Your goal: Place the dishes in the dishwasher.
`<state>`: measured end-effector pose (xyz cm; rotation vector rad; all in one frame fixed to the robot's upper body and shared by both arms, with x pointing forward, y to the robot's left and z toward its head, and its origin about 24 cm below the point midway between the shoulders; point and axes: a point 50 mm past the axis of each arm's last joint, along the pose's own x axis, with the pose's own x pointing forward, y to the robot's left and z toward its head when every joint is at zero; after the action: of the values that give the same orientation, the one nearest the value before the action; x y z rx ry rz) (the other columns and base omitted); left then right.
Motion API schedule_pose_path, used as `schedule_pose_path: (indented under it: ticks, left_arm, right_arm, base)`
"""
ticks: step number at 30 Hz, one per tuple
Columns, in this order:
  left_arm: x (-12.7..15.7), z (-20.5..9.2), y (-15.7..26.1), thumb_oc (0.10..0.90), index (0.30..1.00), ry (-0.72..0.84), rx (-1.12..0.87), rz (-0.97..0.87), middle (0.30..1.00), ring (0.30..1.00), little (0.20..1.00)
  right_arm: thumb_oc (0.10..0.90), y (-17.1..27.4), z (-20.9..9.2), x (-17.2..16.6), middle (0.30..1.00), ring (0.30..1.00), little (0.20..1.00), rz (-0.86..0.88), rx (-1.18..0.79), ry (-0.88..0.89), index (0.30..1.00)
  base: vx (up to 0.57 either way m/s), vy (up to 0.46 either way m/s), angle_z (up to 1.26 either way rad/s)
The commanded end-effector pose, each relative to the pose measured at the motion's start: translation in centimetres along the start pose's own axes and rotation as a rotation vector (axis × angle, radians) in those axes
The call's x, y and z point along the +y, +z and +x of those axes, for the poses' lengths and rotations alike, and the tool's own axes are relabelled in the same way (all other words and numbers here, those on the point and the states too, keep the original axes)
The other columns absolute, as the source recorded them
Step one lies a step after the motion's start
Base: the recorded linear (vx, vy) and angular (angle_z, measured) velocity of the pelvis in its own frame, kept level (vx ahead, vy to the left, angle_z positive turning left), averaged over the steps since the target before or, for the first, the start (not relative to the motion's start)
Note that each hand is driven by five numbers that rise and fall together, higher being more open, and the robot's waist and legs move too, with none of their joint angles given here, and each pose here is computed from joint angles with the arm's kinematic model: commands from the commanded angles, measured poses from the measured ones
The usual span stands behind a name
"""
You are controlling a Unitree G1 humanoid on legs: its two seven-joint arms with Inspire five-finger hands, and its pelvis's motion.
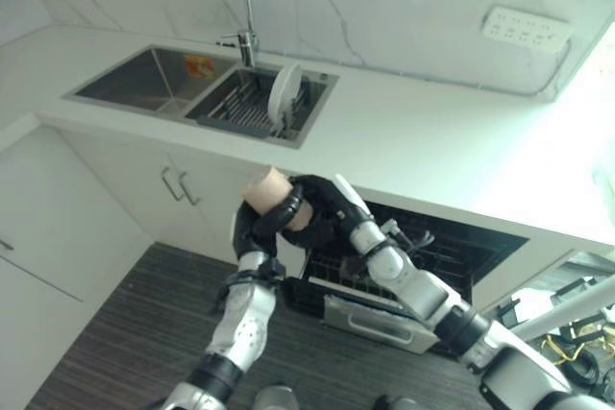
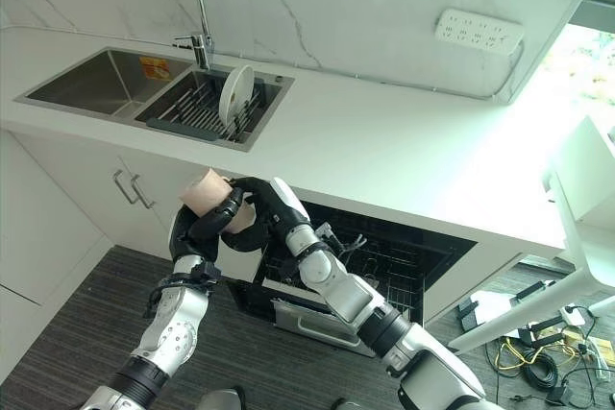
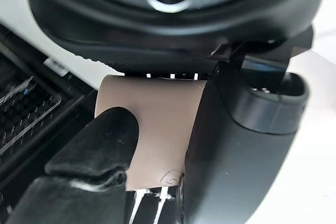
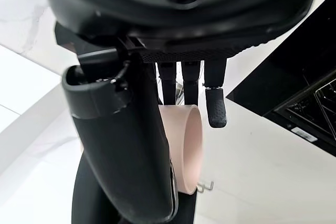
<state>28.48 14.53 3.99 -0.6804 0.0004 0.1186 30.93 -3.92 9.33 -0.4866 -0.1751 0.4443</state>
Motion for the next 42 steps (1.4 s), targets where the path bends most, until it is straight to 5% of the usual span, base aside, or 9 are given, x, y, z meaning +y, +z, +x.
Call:
schedule_pose_path:
  ticks: [1,19,20,21,22,29,42]
  left_arm:
    - [-15.7,-2.5,-0.2,0.4,0.3,-0.778,0.013,-0.221,0.3,0.3,0.3]
    - [-15.4,-3.3,-1.6,0.4,0.3,-0.787,0.104,-0.286,0.3,0.3,0.3]
    - [-15.4,-3.4,-1.6,0.4,0.3,-0.788,0.101,-0.28,0.3,0.3,0.3]
    - [-15.4,-3.3,-1.6,0.4,0.3,-0.788,0.099,-0.277,0.3,0.3,0.3]
    - [-15.4,-3.3,-1.5,0.4,0.3,-0.787,0.099,-0.274,0.3,0.3,0.3]
    - [-15.2,-3.1,-1.1,0.4,0.3,-0.781,0.016,-0.097,0.3,0.3,0.3]
    - [-17.3,-2.9,-1.0,0.4,0.3,-0.75,-0.049,-0.031,0.3,0.3,0.3]
  right_arm:
    - [0.4,10.7,2.2,1.2,0.3,0.3,0.3,0.117,-0.448,0.007,0.3]
    - [0.4,10.0,1.7,1.2,0.3,0.3,0.3,0.112,-0.429,-0.014,0.3]
    - [0.431,9.9,1.8,1.3,0.347,0.347,0.347,0.11,-0.417,-0.003,0.347]
    - [0.552,9.8,1.8,1.4,0.528,0.528,0.528,0.112,-0.409,0.001,0.528]
    - [0.8,9.7,1.8,1.5,0.9,0.9,0.9,0.109,-0.402,0.008,0.9]
    - [0.8,8.0,2.1,2.9,0.9,0.9,0.9,0.002,-0.258,0.15,0.9]
    - [0.8,9.6,3.5,3.2,0.9,0.9,0.9,-0.05,-0.312,0.059,0.9]
  base:
    - [0.0,0.0,0.0]
    - [0.0,0.0,0.0]
    - [0.0,0.0,0.0]
    - [0.0,0.0,0.0]
    - [0.0,0.0,0.0]
    - [0.0,0.0,0.0]
    - [0.0,-0.002,0.01]
